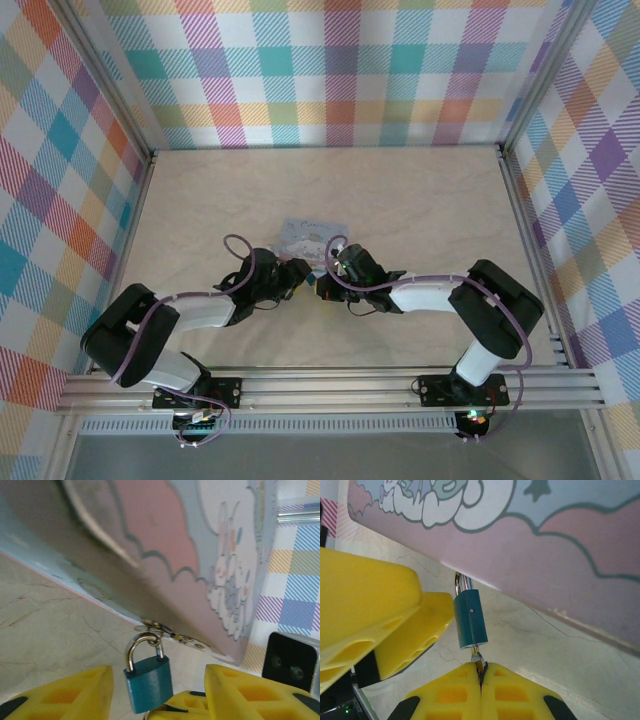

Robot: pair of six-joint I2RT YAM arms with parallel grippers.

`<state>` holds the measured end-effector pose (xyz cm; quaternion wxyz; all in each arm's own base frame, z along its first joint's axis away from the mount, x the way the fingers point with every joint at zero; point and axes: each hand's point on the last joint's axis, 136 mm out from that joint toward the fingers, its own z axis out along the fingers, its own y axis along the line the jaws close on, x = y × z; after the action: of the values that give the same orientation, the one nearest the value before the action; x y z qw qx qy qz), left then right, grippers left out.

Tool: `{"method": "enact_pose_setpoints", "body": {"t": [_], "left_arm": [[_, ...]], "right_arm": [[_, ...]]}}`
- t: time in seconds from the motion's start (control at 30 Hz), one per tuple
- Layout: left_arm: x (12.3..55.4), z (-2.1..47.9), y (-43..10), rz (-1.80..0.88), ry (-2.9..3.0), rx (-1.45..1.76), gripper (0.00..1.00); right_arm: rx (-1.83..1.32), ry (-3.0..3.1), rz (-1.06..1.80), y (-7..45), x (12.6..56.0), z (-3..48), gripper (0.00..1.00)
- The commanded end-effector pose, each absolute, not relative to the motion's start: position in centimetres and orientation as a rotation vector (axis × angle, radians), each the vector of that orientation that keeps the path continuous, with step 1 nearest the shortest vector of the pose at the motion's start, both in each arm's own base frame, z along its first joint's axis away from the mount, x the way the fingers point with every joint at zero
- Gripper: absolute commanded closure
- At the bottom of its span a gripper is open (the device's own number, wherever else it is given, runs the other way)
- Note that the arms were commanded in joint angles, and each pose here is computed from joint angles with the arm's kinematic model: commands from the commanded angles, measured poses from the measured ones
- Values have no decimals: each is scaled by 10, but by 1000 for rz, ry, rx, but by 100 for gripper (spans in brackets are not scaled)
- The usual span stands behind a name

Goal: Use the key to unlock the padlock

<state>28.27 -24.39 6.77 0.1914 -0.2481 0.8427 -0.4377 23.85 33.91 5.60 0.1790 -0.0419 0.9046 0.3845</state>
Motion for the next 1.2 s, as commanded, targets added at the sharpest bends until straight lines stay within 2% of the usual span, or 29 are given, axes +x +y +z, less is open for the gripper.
{"method": "enact_pose_setpoints", "body": {"t": [0.0, 0.4, 0.63, 0.87, 1.17], "left_arm": [[284, 69, -247, -1279, 2347, -705, 50], [283, 62, -256, -1304, 2360, -711, 54], [282, 60, -262, -1307, 2368, -701, 60], [283, 60, -268, -1320, 2370, -688, 64], [282, 59, -270, -1321, 2373, -687, 76]], "right_arm": [[-94, 2536, 1157, 346, 242, 73, 100], [-42, 2541, 1188, 347, 243, 73, 99], [2, 2541, 1229, 348, 243, 76, 99], [140, 2538, 1334, 348, 242, 76, 99], [231, 2536, 1378, 343, 244, 72, 98]]}}
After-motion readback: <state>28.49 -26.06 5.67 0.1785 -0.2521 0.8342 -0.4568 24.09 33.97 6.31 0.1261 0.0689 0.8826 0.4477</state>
